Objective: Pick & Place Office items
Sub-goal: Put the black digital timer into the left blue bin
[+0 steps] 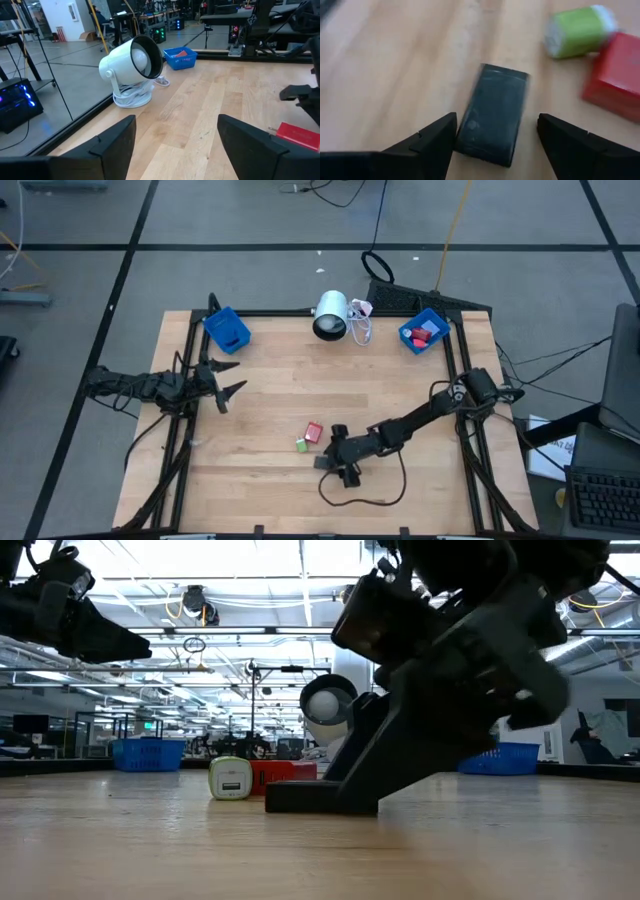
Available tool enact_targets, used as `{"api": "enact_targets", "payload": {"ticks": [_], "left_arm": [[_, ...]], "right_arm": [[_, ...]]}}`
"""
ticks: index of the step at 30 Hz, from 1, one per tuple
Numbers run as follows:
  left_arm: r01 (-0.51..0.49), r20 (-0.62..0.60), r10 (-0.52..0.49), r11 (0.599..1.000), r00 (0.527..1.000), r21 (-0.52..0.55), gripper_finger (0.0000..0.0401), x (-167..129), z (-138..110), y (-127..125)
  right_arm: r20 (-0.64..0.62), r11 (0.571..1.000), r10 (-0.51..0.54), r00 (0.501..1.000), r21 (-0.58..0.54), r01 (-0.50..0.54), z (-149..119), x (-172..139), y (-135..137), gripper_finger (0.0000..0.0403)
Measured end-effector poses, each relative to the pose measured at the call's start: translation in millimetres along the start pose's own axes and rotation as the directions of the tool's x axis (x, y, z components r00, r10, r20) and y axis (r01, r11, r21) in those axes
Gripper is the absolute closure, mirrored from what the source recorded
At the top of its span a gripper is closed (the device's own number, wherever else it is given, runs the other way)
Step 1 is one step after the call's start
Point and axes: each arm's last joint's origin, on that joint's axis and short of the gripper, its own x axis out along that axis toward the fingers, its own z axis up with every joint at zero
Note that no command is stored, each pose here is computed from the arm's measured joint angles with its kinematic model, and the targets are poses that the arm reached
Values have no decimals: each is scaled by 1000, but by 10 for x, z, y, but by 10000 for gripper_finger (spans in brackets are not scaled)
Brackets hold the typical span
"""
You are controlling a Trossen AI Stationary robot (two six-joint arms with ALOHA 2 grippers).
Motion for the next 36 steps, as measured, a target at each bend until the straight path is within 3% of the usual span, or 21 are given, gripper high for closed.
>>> {"api": "enact_targets", "payload": {"ticks": [5,14,24,30,36], "left_arm": [[0,0,0,1000,1000,0,125,0,0,0],[0,0,0,1000,1000,0,108,0,0,0],[0,0,0,1000,1000,0,116,0,0,0],[0,0,0,1000,1000,0,127,0,0,0],[0,0,0,1000,1000,0,120,0,0,0]], "right_arm": [[-17,997,-81,997,7,82,-12,1,-81,163],[-22,999,-50,999,-18,50,-1,2,-125,252],[-83,996,-62,995,-69,56,141,-340,-122,252],[-2,995,-58,998,-87,58,213,-687,-126,249],[109,990,-120,987,-62,127,-19,-1108,-258,251]]}}
